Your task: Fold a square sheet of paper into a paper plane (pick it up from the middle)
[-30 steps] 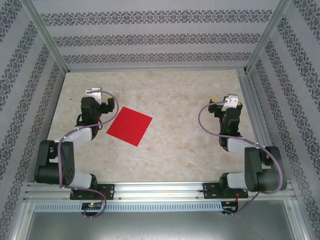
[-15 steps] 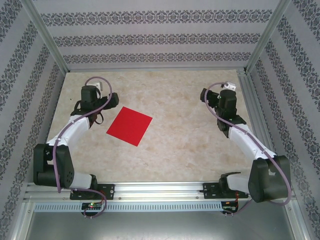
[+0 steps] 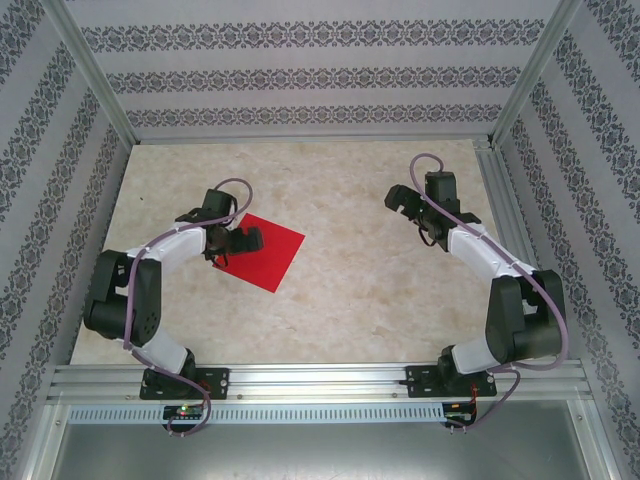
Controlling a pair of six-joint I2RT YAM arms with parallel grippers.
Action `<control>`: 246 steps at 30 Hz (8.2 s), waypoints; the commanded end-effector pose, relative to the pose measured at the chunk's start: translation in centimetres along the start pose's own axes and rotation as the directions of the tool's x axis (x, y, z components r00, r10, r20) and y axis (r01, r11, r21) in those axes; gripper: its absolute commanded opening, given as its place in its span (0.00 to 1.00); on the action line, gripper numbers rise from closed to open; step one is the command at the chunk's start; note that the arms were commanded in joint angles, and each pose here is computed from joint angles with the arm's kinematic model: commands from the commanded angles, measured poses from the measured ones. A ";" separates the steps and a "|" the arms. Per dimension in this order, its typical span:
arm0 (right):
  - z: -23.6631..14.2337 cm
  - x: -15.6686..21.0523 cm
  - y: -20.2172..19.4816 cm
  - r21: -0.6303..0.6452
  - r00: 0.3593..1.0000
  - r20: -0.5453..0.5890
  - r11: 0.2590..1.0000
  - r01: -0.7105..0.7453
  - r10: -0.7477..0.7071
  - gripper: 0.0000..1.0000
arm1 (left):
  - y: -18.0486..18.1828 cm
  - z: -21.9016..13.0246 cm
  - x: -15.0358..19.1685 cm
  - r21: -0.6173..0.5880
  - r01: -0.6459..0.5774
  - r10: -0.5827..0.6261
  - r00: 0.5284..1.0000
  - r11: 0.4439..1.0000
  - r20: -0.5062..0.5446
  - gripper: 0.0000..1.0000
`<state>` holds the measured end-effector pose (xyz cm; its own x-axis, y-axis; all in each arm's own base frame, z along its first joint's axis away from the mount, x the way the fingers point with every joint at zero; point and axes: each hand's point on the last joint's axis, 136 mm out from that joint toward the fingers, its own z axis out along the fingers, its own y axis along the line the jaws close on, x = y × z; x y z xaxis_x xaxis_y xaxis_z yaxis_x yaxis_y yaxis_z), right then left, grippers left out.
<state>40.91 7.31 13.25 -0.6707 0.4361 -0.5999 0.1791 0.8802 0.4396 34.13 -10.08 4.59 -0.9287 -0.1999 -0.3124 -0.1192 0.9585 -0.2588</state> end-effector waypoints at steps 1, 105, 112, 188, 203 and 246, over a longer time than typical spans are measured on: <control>0.2 0.2 1.9 -0.087 0.999 -0.025 0.996 -0.026 0.024 0.98 | 0.0 0.2 1.9 -0.038 0.012 -0.015 0.998 0.999 -0.067 1.00; 4.0 23.7 12.9 -0.108 0.516 -0.608 0.706 0.700 -0.603 0.98 | 2.7 -4.7 0.1 0.150 0.411 -0.420 0.907 0.899 0.036 1.00; 5.0 25.2 10.6 -0.083 0.479 -0.669 0.698 0.712 -0.568 0.97 | 2.8 -4.6 0.1 0.148 0.411 -0.420 0.907 0.900 0.034 1.00; 6.2 20.3 11.0 -0.305 0.792 -0.556 0.948 0.088 -0.252 0.45 | -16.9 0.0 1.1 0.499 0.111 -0.081 0.993 0.860 -0.080 0.45; 6.0 19.9 11.2 -0.302 0.799 -0.563 0.953 0.038 -0.210 0.41 | -18.5 4.7 3.0 0.473 0.121 -0.037 0.983 0.873 -0.182 0.10; 5.6 20.2 10.0 -0.216 0.748 -0.592 0.953 0.213 -0.301 0.53 | -19.1 5.1 1.8 0.379 0.038 0.033 0.983 0.925 -0.180 0.10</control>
<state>33.03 26.13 2.42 -0.9810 -0.0531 -0.1865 -0.1349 0.8780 0.4594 36.19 -29.49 3.13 -0.9824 -0.1503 -0.1114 -0.0510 0.7879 -0.6136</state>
